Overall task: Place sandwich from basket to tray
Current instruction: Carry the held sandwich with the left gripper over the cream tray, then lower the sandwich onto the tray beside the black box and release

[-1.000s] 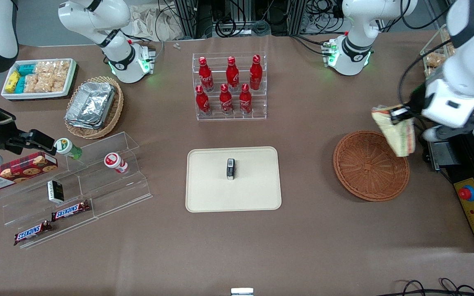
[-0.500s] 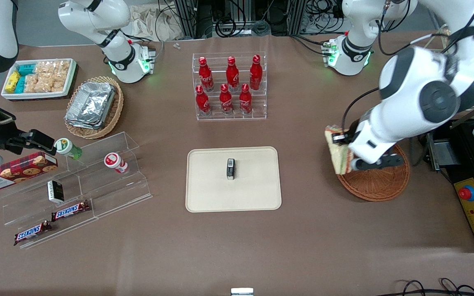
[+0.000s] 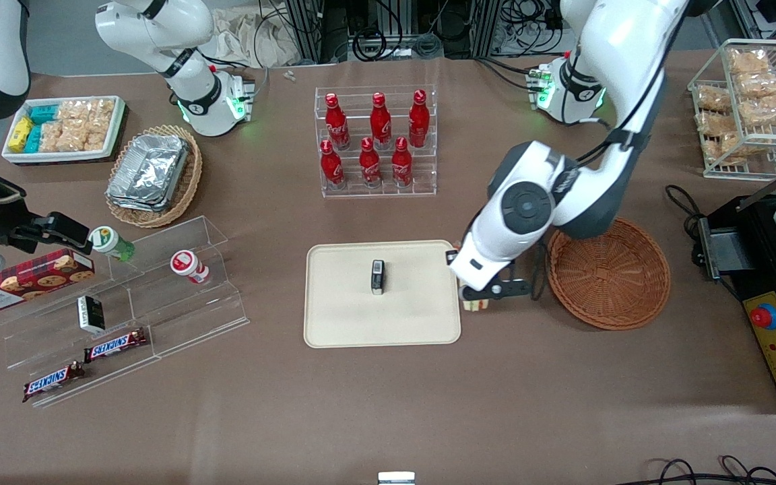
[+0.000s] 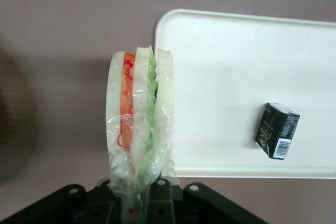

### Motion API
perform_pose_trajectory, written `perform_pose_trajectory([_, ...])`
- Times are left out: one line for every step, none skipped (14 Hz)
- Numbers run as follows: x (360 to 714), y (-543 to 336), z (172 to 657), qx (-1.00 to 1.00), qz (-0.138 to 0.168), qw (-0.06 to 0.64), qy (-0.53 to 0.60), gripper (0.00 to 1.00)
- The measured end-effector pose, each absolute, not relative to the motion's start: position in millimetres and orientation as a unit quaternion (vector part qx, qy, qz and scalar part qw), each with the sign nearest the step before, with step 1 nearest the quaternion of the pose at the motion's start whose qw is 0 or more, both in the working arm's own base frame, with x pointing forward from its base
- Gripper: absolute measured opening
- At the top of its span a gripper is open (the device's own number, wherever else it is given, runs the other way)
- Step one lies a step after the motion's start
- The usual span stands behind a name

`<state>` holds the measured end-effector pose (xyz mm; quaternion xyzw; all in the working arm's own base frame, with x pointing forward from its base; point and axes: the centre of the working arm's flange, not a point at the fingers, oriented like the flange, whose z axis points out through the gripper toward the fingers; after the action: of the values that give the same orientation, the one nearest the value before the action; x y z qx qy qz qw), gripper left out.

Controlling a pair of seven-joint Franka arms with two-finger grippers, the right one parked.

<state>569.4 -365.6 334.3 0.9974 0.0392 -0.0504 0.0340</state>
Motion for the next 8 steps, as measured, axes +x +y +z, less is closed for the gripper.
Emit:
perform_pose_trajectory([567.2,-374.5,320.5,0.998,-0.047,0.032,0.034,0.16])
perform_pose_trajectory([566.0,-380.9,307.0,0.998,-0.045,0.032,0.031,0.16])
perform_pose_trajectory([564.6,-385.9,293.9,0.998,-0.045,0.032,0.027,0.16])
perform_pose_trajectory([562.9,-390.4,282.6,0.998,-0.044,0.03,0.021,0.16])
perform_pose_trajectory([561.1,-394.3,272.9,0.999,-0.041,0.025,0.013,0.16])
perform_pose_trajectory([558.9,-397.9,264.6,0.999,-0.041,0.021,0.007,0.16])
perform_pose_trajectory([556.4,-402.2,257.7,0.999,-0.04,0.02,0.002,0.16])
perform_pose_trajectory([554.4,-406.4,251.7,0.999,-0.039,0.022,-0.002,0.16])
